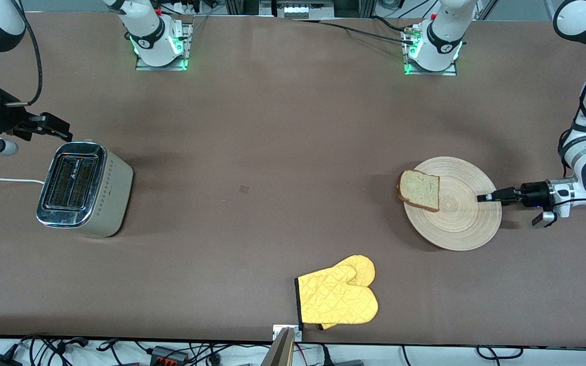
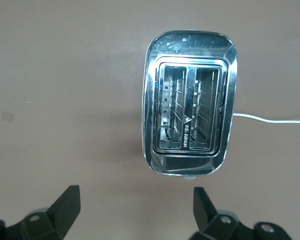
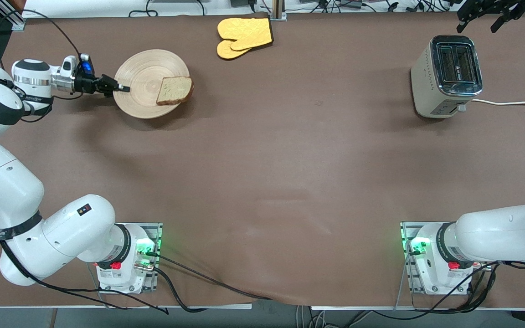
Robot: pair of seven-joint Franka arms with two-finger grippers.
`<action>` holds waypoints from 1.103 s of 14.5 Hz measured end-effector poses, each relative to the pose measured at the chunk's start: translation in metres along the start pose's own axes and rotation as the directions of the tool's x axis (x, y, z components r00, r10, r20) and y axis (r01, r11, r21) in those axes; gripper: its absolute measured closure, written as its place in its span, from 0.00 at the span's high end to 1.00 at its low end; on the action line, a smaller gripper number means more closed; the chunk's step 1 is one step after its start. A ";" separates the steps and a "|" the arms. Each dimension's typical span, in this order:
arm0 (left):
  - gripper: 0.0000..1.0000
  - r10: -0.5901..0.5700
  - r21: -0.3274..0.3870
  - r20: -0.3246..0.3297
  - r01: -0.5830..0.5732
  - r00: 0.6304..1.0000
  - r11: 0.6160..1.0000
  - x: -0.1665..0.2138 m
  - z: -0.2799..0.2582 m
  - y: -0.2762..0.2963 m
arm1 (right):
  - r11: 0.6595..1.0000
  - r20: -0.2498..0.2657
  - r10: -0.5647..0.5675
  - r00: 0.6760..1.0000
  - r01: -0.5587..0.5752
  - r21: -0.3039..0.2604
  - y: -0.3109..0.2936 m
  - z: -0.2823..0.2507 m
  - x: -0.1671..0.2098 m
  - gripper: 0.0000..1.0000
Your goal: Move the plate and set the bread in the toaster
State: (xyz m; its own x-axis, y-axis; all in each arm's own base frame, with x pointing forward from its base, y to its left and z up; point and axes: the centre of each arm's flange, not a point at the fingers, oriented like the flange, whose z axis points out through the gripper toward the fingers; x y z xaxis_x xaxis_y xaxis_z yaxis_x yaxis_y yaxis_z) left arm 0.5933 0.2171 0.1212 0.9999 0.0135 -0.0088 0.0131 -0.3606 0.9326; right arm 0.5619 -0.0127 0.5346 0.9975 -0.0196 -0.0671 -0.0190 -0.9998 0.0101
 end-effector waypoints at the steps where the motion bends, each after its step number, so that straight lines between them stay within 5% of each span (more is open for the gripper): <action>1: 0.08 -0.008 0.001 0.014 0.008 1.000 1.000 0.008 0.009 0.013 | 1.000 0.009 -0.006 1.000 0.006 0.003 -0.004 0.007 0.003 1.00; 5: 0.08 -0.026 0.050 0.065 0.023 0.998 0.999 0.038 0.072 0.063 | 0.999 0.060 -0.046 0.997 0.044 0.032 -0.036 0.040 0.016 1.00; 9: 0.08 -0.047 -0.031 0.078 0.050 0.996 0.998 0.032 0.165 0.087 | 0.996 0.099 -0.074 0.992 0.068 0.063 -0.059 0.063 0.022 1.00; 13: 0.08 -0.069 -0.007 0.001 0.069 0.998 0.998 0.020 0.253 0.115 | 0.989 0.103 -0.129 0.986 0.122 0.079 -0.096 0.065 0.018 1.00; 16: 0.08 -0.086 0.028 -0.030 0.087 0.996 0.996 0.006 0.310 0.135 | 0.984 0.105 -0.121 0.987 0.105 0.143 -0.105 0.065 0.017 1.00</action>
State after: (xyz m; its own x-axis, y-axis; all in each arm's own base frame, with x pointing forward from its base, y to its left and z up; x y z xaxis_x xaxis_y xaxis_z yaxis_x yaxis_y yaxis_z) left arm 0.6040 -0.1207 0.1354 0.9943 0.0726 -0.0779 0.1000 -0.3842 0.9178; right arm 0.5760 0.0916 0.4673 0.9798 0.1008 -0.1726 0.0769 -0.9872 -0.1400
